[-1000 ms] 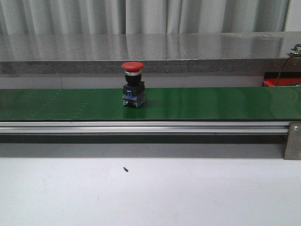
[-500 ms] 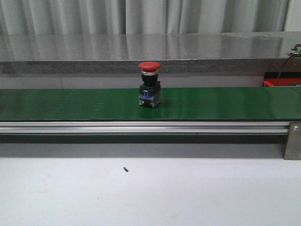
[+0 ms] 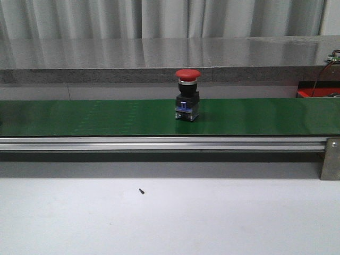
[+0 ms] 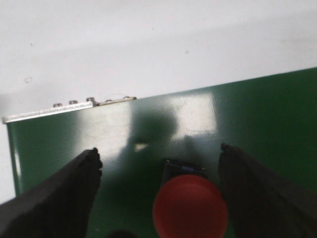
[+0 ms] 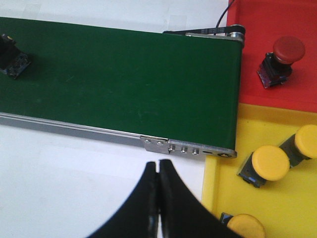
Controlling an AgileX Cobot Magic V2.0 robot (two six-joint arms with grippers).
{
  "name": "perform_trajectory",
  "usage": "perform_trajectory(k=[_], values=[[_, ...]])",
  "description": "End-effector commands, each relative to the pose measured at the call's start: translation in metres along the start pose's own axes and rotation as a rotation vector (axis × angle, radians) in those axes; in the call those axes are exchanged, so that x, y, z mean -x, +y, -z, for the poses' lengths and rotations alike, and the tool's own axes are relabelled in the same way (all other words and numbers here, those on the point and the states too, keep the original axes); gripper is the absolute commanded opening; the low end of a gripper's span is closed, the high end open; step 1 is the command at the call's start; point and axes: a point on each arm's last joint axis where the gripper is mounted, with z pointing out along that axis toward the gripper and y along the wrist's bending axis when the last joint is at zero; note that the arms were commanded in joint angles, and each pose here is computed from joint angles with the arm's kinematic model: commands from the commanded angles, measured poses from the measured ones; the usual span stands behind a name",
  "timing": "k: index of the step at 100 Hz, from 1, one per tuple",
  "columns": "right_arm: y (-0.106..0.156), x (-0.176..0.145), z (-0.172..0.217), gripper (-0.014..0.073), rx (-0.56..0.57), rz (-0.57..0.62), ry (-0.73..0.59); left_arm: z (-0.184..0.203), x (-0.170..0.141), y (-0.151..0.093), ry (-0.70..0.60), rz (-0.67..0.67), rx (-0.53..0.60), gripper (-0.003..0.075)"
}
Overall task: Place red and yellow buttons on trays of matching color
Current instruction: 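Place the second red button on the belt and open the left gripper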
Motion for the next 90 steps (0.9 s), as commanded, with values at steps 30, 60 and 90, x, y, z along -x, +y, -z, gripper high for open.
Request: perform_trajectory(k=[30, 60, 90], values=[[0.003, 0.012, 0.011, -0.0066, 0.007, -0.017, -0.096, 0.100, 0.018, -0.019, -0.331, -0.014, 0.041, 0.0500], [0.009, 0.012, 0.011, 0.0014, 0.075, -0.074, -0.088, 0.165, -0.015, -0.037, -0.524, -0.027, 0.106, 0.0495], [0.009, 0.011, 0.011, 0.0651, 0.077, -0.073, -0.080, 0.164, -0.078, -0.052, -0.531, -0.002, 0.116, 0.0468]])
